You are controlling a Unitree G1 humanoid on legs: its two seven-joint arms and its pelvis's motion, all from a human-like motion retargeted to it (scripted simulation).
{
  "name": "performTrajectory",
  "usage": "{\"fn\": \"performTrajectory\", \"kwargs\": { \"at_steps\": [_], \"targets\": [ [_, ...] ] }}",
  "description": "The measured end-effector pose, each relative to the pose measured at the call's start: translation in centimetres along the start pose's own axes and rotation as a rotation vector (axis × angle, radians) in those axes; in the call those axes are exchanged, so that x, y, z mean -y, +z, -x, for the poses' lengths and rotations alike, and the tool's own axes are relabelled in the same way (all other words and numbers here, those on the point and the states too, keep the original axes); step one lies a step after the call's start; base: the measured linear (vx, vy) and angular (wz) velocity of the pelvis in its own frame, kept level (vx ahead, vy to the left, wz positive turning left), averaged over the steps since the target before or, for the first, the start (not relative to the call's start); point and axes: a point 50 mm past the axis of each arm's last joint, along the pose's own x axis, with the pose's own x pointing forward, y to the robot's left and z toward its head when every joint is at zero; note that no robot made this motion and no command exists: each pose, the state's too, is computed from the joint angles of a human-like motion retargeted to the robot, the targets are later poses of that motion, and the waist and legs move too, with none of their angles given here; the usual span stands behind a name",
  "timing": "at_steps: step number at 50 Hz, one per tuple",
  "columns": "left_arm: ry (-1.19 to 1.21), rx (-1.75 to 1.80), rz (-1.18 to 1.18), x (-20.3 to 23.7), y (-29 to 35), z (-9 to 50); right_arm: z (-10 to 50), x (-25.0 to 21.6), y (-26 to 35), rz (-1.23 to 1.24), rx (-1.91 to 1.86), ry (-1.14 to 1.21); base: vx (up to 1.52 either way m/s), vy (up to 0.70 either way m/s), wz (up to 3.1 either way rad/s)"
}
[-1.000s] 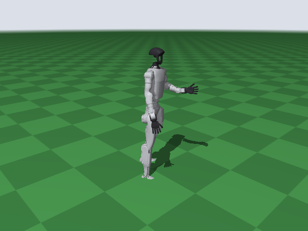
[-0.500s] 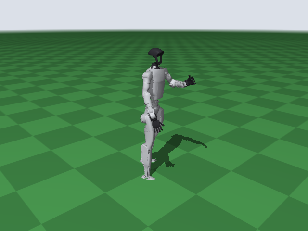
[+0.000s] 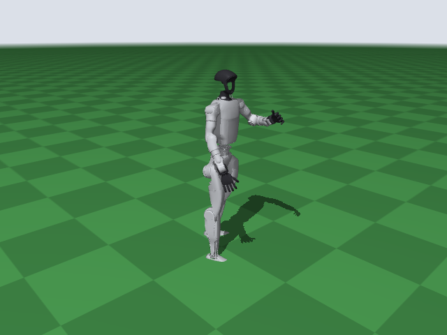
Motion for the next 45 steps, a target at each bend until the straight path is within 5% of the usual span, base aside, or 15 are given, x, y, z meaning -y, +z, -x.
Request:
{"fn": "performTrajectory", "kwargs": {
  "at_steps": [45],
  "targets": [
    [-0.018,0.068,-0.287,0.9,1.9,-0.5,-0.4,0.9,2.6,0.081,0.047,-0.081,0.0,0.0,0.0]
  ]
}}
